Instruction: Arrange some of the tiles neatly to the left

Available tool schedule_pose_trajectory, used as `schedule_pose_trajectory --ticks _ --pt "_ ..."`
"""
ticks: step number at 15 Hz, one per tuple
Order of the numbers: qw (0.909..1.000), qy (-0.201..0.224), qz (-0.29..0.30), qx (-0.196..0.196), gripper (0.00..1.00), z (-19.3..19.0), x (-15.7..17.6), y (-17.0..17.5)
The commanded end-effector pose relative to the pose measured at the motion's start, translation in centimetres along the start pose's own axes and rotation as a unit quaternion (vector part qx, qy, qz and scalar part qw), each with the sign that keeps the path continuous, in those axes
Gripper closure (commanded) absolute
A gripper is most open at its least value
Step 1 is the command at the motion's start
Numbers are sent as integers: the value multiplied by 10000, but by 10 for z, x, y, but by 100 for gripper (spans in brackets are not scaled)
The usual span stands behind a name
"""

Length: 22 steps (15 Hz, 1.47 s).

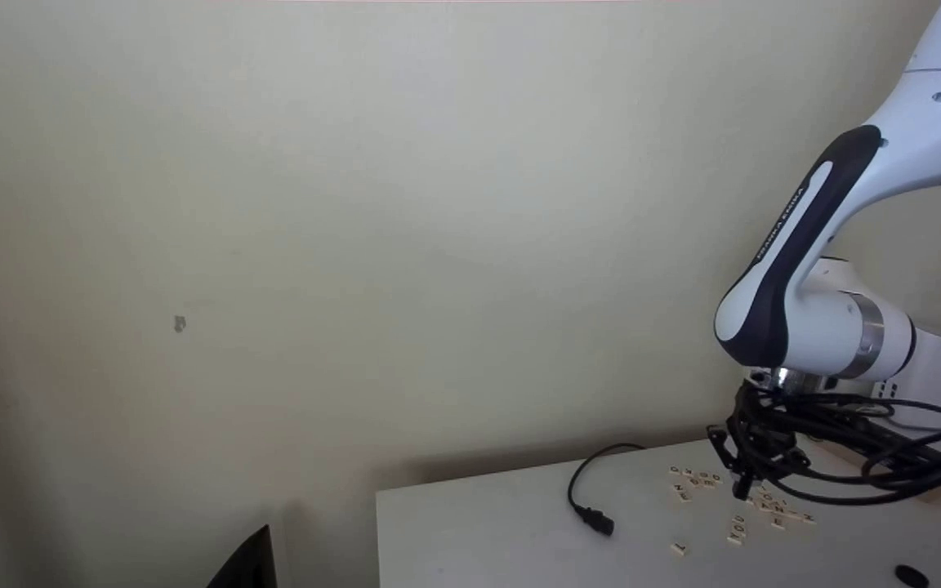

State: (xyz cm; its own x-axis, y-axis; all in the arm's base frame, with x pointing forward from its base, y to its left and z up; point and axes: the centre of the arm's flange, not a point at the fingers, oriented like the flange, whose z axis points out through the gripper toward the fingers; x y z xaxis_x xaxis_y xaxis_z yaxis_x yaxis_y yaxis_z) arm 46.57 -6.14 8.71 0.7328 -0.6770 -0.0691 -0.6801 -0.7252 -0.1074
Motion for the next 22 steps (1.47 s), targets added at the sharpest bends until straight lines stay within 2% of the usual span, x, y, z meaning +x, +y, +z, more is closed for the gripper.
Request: schedule_pose_trajectory --ticks 1,4,10,11,12,18,22 --pt "9967 99 -801 73 100 -12 -13 6" --pt "9912 11 -1321 83 100 -17 -17 8" --pt "9811 -99 -1930 -23 100 -25 -20 15" --pt "9797 -132 -2001 -44 83 -26 -20 17" --pt "9788 -162 -2038 -88 72 -27 -21 17" --pt "9727 -246 -2293 -277 32 -35 -21 21" --pt "9650 -225 -2572 -466 4 -41 -21 22"
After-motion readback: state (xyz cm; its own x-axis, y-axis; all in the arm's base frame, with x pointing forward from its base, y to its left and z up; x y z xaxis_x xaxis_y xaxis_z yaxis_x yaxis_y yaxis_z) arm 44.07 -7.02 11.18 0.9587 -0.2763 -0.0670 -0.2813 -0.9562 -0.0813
